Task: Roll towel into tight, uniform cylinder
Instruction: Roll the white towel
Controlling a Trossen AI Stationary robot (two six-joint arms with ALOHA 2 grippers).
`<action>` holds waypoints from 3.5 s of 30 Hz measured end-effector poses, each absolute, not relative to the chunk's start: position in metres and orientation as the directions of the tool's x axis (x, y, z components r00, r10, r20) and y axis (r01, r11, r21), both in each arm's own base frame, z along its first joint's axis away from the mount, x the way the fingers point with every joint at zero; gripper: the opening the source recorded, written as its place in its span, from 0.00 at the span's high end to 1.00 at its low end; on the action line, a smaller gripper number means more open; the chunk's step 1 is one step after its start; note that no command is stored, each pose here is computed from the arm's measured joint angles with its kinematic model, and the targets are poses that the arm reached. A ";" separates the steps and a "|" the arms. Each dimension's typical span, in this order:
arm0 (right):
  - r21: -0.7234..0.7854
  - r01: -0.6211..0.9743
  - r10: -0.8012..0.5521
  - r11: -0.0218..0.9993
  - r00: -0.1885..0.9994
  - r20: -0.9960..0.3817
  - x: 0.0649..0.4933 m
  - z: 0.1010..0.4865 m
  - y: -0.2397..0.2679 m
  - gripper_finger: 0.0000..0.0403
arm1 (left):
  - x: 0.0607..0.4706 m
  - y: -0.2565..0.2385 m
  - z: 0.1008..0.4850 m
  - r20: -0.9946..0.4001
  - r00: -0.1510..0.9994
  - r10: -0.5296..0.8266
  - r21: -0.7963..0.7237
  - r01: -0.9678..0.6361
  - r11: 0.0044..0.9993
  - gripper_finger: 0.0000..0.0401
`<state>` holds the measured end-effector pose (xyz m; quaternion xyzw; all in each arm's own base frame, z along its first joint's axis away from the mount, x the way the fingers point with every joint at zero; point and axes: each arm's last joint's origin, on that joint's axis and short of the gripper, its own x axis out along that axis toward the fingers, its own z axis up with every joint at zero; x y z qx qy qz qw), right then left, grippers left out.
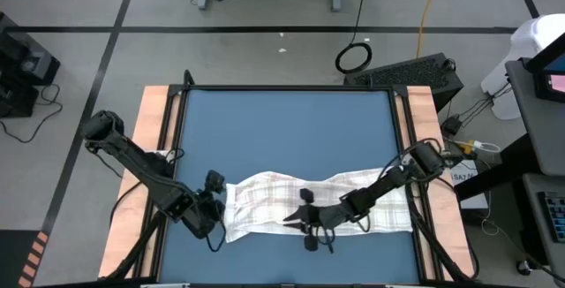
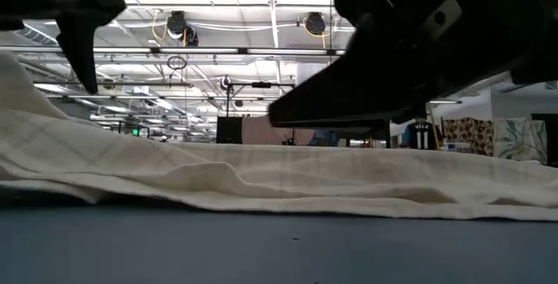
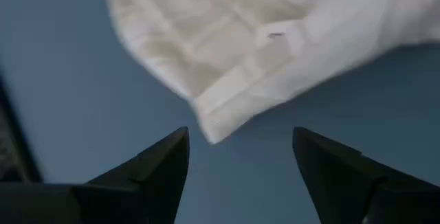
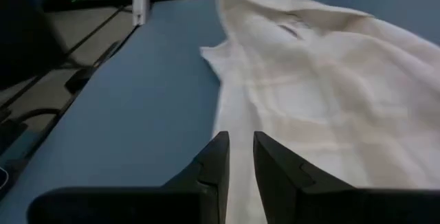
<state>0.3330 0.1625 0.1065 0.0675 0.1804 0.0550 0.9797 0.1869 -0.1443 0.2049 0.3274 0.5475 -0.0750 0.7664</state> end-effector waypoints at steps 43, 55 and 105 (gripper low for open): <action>0.098 0.054 -0.033 0.994 0.978 -0.204 0.365 0.137 0.168 0.85 | 0.243 -0.145 0.247 -0.756 0.584 0.296 0.552 0.326 0.767 0.98; 0.038 0.135 -0.122 0.990 0.965 -0.232 0.363 0.133 0.165 0.82 | 0.244 -0.135 0.237 -0.786 0.540 0.300 0.497 0.263 0.827 0.96; 0.061 0.095 -0.047 0.994 0.837 -0.545 0.357 0.056 0.160 0.83 | 0.214 -0.092 0.157 -0.912 0.372 0.173 0.307 0.339 0.890 0.68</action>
